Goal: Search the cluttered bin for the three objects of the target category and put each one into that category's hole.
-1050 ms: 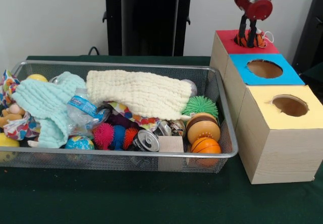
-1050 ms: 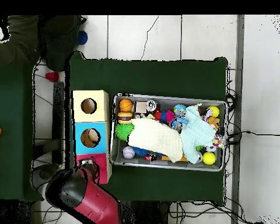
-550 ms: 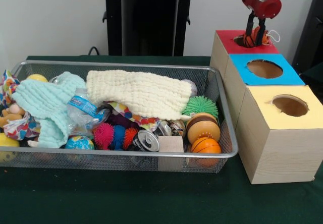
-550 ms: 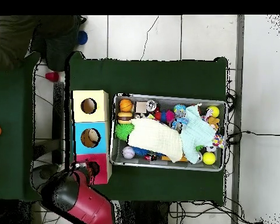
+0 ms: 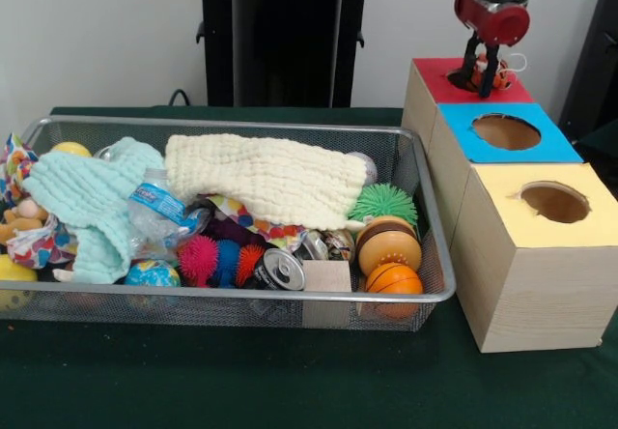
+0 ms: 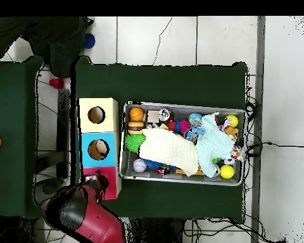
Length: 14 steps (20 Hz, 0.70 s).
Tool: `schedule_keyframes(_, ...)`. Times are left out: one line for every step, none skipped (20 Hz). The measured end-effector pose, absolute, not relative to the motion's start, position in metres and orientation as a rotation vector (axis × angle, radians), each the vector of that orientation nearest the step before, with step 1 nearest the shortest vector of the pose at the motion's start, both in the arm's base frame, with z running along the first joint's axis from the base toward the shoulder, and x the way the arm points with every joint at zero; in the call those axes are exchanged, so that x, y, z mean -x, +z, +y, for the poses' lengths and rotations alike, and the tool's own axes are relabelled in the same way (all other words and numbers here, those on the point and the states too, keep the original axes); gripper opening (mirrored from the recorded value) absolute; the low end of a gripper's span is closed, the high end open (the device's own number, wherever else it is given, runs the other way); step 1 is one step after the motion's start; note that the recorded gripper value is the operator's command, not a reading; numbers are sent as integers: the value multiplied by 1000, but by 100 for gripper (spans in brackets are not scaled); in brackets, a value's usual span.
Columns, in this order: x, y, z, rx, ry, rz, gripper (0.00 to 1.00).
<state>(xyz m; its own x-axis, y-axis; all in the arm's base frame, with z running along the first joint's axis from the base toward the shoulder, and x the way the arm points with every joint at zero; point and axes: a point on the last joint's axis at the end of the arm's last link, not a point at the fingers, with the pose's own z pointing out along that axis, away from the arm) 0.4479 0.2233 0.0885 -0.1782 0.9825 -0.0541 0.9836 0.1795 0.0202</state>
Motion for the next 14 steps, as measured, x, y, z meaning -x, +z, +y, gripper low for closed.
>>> schedule_keyframes(-444,90,223,-1959,-46,2374,100)
schedule_keyframes(-442,91,223,-1949,-54,2378,100)
schedule_keyframes(-440,92,223,-1939,-63,2384,100)
schedule_keyframes(-439,92,223,-1932,-71,2389,100)
schedule_keyframes(-435,94,223,-1920,-90,2406,100)
schedule_keyframes(-431,96,223,-1907,-109,2423,100)
schedule_keyframes(-427,98,222,-1902,-125,2440,100)
schedule_keyframes(-423,100,222,-1896,-141,2458,100)
schedule_keyframes(-418,103,220,-1896,-160,2478,100)
schedule_keyframes(-416,104,219,-1897,-168,2486,100)
schedule_keyframes(-414,105,219,-1898,-176,2494,100)
schedule_keyframes(-409,110,214,-1905,-205,2517,100)
schedule_keyframes(-407,112,211,-1909,-214,2522,100)
schedule_keyframes(-406,113,209,-1912,-222,2527,100)
